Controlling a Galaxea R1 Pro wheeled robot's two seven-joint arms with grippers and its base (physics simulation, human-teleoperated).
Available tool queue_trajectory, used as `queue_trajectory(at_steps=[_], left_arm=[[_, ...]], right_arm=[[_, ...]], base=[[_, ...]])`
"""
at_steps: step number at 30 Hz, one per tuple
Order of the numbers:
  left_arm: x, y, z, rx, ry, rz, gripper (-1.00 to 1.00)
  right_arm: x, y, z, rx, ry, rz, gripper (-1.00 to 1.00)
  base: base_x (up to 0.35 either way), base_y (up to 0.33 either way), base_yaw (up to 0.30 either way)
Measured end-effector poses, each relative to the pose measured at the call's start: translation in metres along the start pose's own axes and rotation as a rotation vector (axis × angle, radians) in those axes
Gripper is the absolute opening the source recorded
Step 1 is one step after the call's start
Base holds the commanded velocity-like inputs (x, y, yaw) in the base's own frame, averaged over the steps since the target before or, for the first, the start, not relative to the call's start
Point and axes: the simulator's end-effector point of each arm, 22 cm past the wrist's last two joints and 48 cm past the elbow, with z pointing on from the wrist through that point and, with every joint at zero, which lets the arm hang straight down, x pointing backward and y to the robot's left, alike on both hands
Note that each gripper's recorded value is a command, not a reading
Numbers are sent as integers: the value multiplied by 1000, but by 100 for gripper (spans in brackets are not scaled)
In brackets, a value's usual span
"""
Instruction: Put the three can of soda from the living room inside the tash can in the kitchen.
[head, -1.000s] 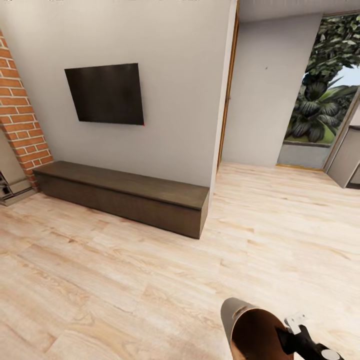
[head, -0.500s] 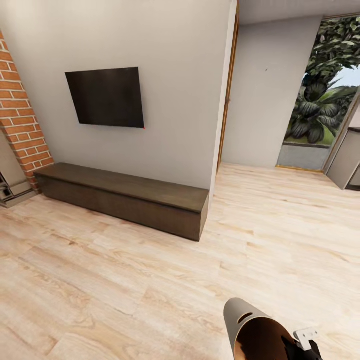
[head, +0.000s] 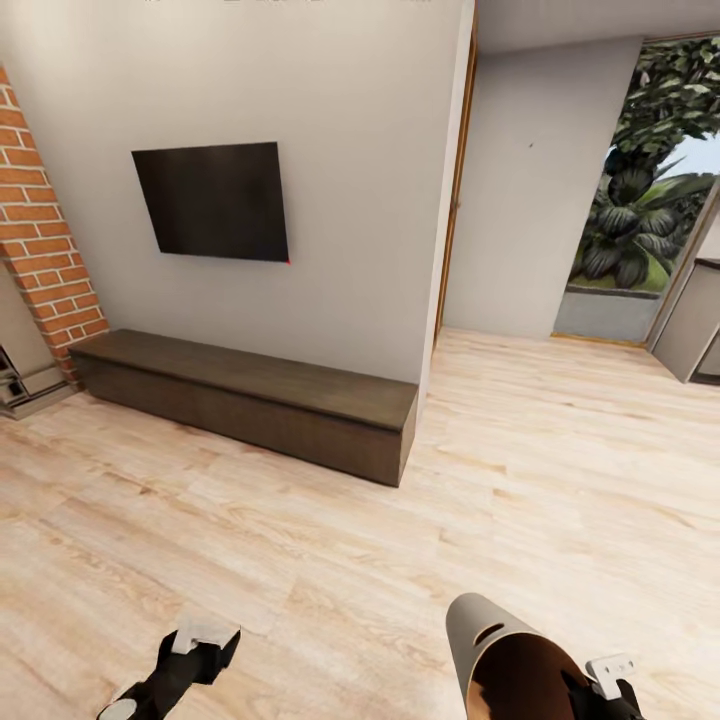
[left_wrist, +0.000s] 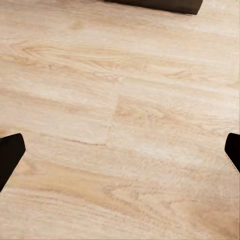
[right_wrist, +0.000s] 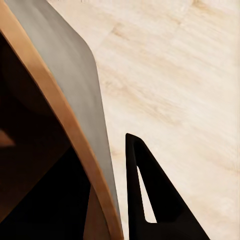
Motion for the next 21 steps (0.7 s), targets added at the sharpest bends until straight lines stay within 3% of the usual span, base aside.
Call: queue_trajectory(at_steps=[6,9,11,13,17,18,21], left_arm=[[-36,3,-4,-7,-59,20,100],[-5,-1,-6,1,-5,7,100],[11,-3,-9,6,22,-2,100],[18,-6,-12,11,31,-4,100],[21,-11,-17,19,39,0,100],[20,-11,-18,19,40,1,100],[17,-12,-21,21,40,0,100]], right_arm=[[-21,2,-4,-17,-22,-23,-100],[-61,11,-5,-86,-88,-52,-100],[-63,13,-7,-97,-85,-36,-100],[-60,31,-9,-149,-75,-72,-100],[-81,31,-9,-141,-106,-27,-100],[-84,38,-7,-144,-104,-14,-100],[-95,91,-4,-225,-121,-19,-100]], base=[[0,0,0],[0,0,0],[0,0,0],[0,0,0],[0,0,0],[0,0,0],[0,0,0]])
